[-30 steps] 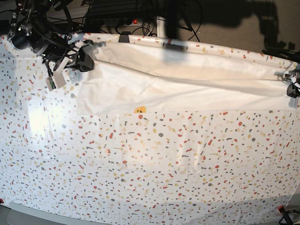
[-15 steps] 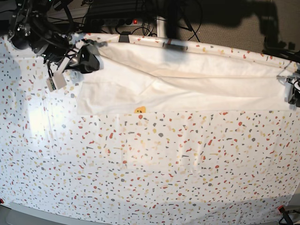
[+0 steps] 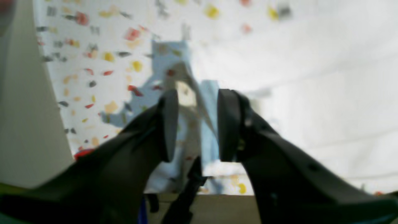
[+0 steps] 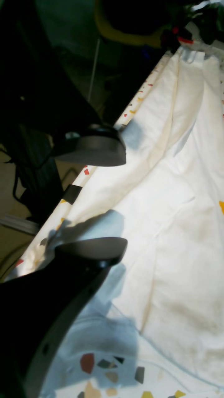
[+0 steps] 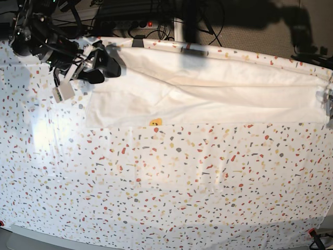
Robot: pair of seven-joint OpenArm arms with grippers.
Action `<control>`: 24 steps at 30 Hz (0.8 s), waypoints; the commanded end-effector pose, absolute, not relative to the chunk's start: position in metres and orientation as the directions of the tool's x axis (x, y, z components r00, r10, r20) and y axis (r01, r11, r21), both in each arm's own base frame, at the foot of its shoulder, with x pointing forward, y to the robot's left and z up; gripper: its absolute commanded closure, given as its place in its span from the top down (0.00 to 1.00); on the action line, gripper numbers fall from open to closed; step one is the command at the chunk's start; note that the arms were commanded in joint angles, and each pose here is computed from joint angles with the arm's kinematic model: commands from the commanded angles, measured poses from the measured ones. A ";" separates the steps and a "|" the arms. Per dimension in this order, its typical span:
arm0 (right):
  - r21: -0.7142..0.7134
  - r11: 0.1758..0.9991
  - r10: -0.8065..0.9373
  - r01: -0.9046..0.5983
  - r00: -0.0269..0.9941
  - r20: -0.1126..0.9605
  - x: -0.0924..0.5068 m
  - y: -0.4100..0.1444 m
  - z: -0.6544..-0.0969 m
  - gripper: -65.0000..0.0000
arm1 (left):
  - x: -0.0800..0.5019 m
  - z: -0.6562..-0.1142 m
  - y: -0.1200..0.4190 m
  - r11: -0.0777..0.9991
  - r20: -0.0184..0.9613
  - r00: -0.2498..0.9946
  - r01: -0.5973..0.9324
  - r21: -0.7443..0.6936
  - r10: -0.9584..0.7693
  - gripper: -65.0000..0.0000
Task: Fold the T-shirt properly
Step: 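Open both grippers and lift them off the folded strip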
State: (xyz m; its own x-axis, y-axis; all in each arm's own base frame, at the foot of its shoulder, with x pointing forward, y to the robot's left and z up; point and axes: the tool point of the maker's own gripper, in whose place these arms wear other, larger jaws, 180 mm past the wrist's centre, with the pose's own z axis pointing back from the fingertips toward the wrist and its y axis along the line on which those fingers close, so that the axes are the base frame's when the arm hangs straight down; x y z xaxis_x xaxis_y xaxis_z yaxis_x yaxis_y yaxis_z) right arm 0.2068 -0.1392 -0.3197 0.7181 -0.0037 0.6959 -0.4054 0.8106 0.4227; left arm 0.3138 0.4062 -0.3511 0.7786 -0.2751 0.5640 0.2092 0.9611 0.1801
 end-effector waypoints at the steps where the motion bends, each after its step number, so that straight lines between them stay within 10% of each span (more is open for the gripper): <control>1: 0.419 0.798 -0.009 -0.432 0.688 0.726 0.211 -0.137 -0.308 0.56 | 0.325 -0.327 0.423 0.965 0.594 0.763 0.175 0.194 -0.257 0.34; 12: 0.463 0.764 -0.049 -0.449 0.676 0.735 0.211 -0.129 -0.299 0.56 | 0.300 -0.364 0.470 0.969 0.519 0.821 -0.161 -0.188 0.238 0.49; 24: 0.462 0.765 -0.046 -0.449 0.677 0.735 0.211 -0.130 -0.299 0.56 | 0.300 -0.386 0.437 0.901 0.494 0.781 -0.193 -0.389 0.381 0.68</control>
